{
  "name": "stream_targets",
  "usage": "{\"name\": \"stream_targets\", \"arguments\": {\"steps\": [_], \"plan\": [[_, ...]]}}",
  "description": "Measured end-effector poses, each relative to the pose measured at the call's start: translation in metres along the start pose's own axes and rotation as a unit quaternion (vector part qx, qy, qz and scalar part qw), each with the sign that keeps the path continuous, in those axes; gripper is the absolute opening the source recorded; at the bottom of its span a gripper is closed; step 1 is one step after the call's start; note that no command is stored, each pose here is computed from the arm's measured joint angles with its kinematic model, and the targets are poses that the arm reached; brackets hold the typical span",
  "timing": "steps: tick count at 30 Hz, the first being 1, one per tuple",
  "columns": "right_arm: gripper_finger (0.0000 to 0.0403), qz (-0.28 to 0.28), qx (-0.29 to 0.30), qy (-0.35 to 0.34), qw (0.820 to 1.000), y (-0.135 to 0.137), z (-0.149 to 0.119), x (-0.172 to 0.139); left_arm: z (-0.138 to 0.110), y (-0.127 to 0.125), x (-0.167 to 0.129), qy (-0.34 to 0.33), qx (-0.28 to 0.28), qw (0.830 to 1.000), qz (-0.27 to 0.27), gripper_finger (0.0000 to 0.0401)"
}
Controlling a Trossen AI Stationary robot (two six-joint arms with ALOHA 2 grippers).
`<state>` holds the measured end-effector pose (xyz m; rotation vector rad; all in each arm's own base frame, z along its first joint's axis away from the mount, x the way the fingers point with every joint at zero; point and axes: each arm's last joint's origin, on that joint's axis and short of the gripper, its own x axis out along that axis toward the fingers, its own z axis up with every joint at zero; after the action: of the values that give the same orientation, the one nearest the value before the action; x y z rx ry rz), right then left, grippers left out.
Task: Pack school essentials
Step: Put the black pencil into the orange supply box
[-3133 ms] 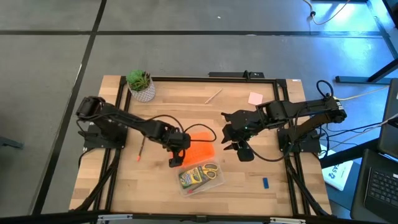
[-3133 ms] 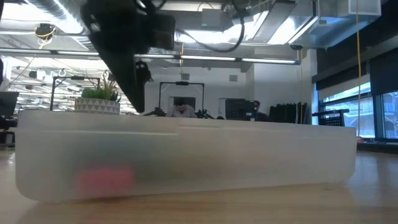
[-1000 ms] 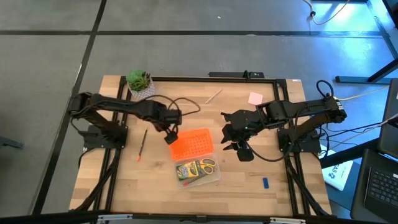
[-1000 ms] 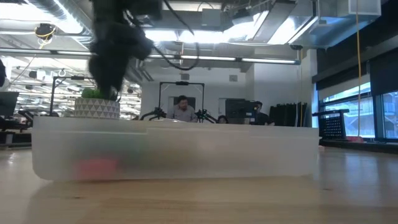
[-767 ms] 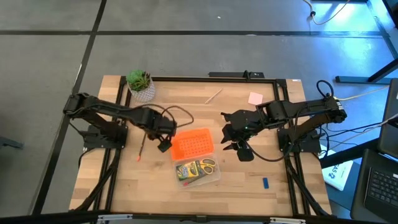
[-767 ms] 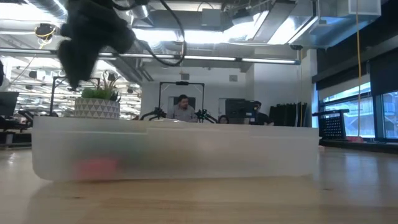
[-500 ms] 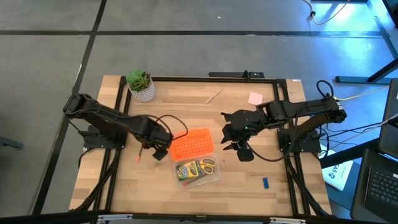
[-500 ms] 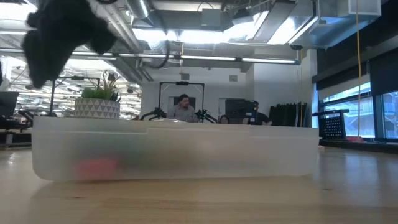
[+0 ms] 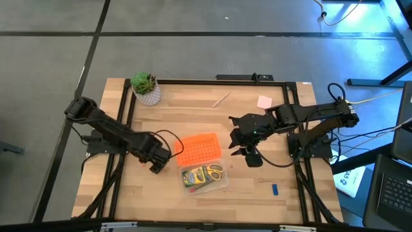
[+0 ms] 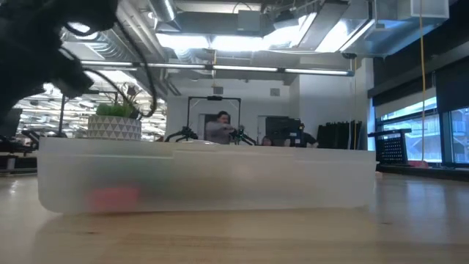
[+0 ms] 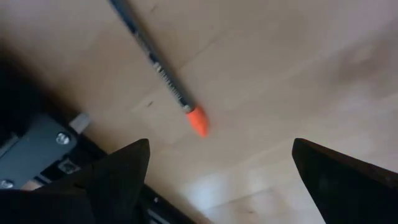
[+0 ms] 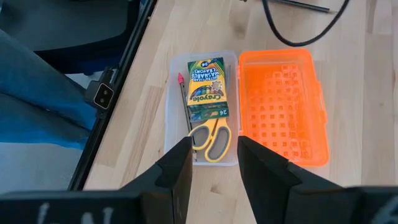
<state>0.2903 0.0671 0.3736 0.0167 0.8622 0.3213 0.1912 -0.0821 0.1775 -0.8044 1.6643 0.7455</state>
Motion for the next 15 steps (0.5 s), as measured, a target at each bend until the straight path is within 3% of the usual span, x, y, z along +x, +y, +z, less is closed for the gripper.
{"name": "stream_targets", "arguments": {"steps": [7, 15], "plan": [[0.013, 0.0, -0.001, 0.0, 1.0, 0.0, 0.0, 0.0, -0.006, -0.001, 0.027, 0.014, 0.027, 0.999, -0.041, 0.0388], [0.013, 0.0, -0.001, 0.0, 1.0, 0.0, 0.0, 0.0, -0.008, 0.007, 0.042, 0.015, 0.025, 0.999, -0.031, 0.039]]}}
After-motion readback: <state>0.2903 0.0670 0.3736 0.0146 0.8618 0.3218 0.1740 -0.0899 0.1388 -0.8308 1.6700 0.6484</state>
